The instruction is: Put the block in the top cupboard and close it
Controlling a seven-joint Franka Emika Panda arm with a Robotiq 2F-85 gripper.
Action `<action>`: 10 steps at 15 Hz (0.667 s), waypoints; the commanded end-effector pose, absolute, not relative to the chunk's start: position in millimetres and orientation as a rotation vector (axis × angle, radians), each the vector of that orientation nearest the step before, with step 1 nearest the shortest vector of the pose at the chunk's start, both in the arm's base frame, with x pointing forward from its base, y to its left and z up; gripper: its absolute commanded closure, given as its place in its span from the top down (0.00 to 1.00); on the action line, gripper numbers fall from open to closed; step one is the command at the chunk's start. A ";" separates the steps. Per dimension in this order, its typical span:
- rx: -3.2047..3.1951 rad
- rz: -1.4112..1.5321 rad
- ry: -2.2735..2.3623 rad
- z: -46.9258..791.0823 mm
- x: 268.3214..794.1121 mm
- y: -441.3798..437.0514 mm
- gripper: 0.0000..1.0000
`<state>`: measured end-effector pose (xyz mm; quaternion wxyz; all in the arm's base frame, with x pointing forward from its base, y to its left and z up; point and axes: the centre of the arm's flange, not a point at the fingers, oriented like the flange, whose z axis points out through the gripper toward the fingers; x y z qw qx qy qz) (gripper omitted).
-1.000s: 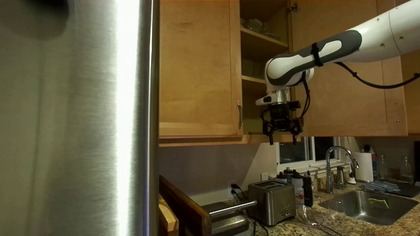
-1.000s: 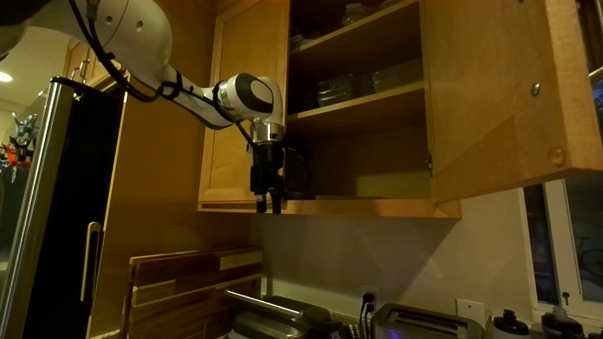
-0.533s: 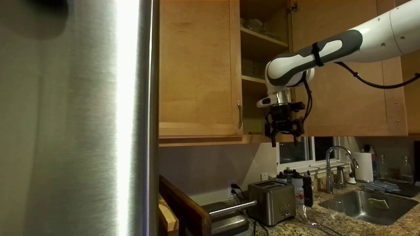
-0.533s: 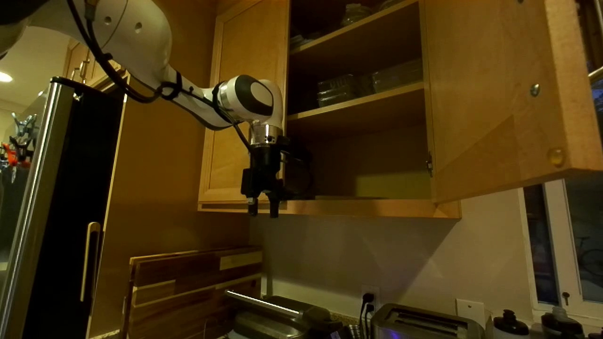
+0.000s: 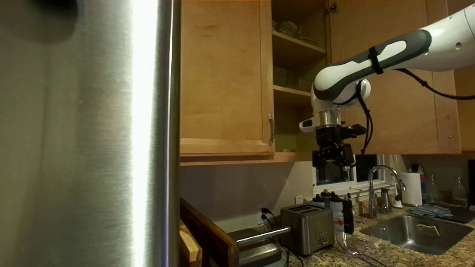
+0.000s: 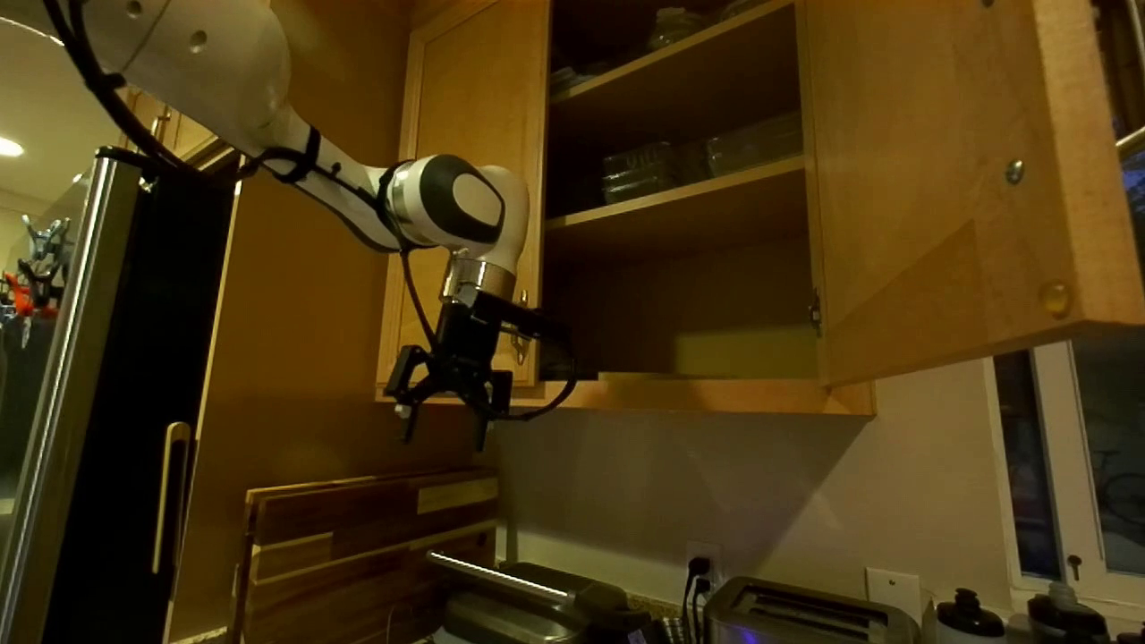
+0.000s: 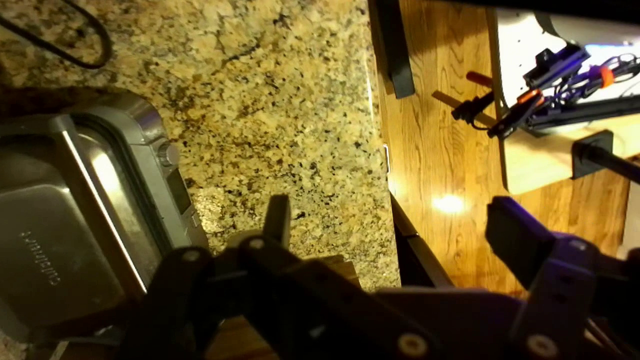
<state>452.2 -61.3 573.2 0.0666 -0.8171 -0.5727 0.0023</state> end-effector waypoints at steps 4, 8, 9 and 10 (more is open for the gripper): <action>-2.662 -0.147 -1.300 523.1 367.3 -43.6 1.00; -2.787 -0.203 -1.080 502.9 337.0 -45.8 1.00; -2.815 -0.226 -1.025 498.9 331.9 -45.0 1.00; -2.845 -0.251 -0.971 496.3 328.3 -43.4 1.00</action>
